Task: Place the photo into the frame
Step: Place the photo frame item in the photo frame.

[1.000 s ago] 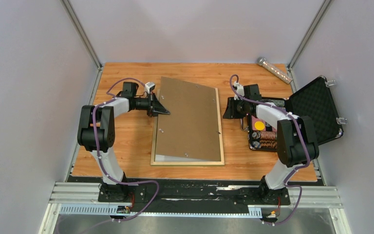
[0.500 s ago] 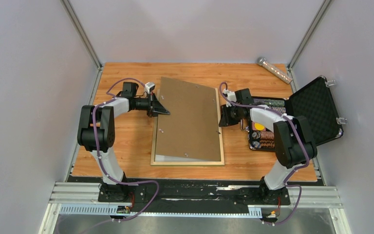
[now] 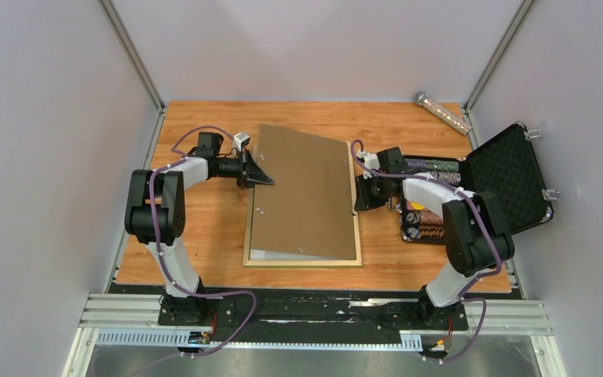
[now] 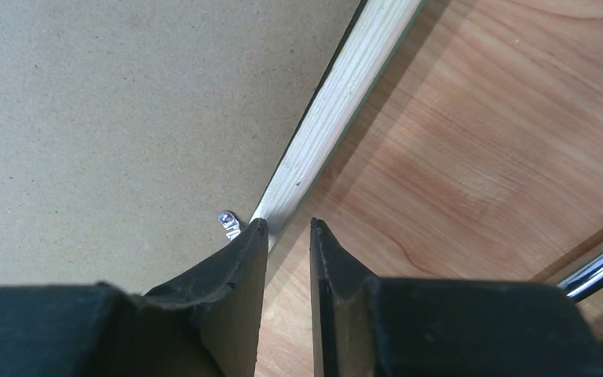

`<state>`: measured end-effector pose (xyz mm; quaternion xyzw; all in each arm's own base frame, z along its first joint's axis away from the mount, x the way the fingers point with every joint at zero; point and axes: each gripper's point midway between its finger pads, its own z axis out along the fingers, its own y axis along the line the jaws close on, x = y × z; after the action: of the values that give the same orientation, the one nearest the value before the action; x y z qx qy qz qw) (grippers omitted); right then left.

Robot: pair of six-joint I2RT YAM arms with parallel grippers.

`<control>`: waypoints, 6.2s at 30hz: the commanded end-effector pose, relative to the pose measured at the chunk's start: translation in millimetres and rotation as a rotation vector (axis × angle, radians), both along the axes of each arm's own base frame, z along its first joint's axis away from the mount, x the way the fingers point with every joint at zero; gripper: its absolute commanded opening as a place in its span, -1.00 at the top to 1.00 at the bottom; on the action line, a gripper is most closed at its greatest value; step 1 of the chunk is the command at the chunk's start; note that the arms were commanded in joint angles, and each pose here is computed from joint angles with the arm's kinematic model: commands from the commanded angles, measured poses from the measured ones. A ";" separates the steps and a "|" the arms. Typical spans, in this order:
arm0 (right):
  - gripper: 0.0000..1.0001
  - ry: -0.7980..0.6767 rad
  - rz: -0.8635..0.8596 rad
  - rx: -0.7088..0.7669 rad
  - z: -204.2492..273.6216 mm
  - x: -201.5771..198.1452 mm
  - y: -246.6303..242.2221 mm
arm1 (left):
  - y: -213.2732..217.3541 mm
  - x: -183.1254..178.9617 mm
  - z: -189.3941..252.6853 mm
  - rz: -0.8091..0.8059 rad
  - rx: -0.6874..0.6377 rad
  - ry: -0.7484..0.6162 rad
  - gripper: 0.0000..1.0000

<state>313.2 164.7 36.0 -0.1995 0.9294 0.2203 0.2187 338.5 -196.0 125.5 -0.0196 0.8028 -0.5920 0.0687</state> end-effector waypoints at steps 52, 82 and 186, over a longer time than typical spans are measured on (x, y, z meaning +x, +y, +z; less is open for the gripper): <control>0.55 -0.013 0.104 0.038 13.8 -18.6 18.6 | 0.6 2.7 -12.5 -0.044 0.038 -0.015 1.00; 0.54 -0.061 0.087 0.019 26.7 -7.2 13.6 | 6.3 6.5 -36.8 -0.037 0.127 0.001 0.59; 0.13 -0.092 0.034 0.050 48.3 18.1 3.1 | 29.6 2.9 -19.1 -0.127 0.738 -0.255 -1.00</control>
<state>320.3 165.9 65.7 -0.2131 0.9191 0.2358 0.2329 335.6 -167.0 84.3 0.1042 0.9497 -0.2822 0.0867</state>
